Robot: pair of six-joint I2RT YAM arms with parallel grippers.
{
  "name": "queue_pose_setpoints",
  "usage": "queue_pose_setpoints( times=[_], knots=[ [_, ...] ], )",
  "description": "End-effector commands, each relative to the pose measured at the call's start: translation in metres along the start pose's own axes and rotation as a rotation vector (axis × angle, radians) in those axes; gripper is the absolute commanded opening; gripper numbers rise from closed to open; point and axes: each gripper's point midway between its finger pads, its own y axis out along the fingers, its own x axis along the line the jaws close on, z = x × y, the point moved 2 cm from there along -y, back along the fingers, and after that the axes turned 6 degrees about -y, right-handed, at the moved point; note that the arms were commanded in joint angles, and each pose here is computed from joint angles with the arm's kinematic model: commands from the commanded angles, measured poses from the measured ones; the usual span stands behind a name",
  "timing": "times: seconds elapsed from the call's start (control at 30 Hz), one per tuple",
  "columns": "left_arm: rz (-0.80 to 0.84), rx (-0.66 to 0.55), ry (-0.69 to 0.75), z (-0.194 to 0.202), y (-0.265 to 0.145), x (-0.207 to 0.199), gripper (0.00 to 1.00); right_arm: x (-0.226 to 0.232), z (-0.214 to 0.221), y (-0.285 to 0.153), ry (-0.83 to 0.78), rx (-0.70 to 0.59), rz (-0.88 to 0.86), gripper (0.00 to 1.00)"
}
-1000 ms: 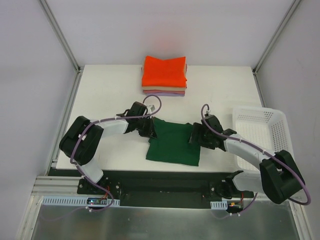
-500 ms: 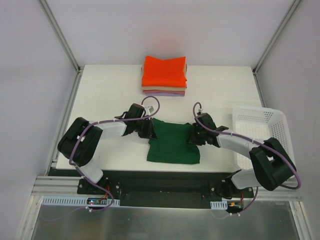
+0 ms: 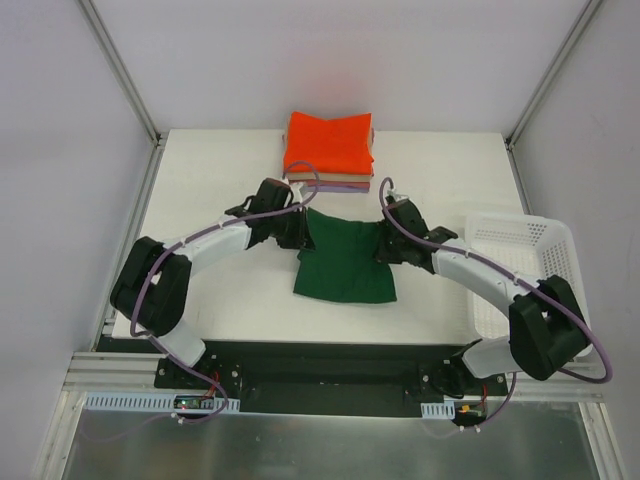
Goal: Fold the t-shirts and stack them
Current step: Put the neatly folded tshirt into the corner of the board with both arms
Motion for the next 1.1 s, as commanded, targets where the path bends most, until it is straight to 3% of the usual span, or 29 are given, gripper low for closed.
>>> queue_pose_setpoints(
  times=[0.0,0.33,0.57,0.73,1.07],
  knots=[
    [0.025,-0.137,0.066,-0.055,-0.037,-0.023,0.00,0.007,-0.059,-0.031,-0.067,-0.159,0.015,0.00],
    [0.056,-0.320,0.171,-0.165,-0.088,-0.051,0.00,0.028,-0.190,-0.063,-0.137,-0.378,-0.005,0.00],
    [0.070,-0.455,0.235,-0.243,-0.114,-0.061,0.00,0.036,-0.264,-0.057,-0.203,-0.482,-0.016,0.00],
    [0.067,-0.488,0.299,-0.283,-0.102,-0.055,0.00,0.034,-0.299,-0.038,-0.204,-0.513,-0.027,0.00],
    [0.042,-0.592,0.281,-0.352,-0.085,-0.025,0.00,0.025,-0.348,0.014,-0.182,-0.569,-0.057,0.00]
  ],
)
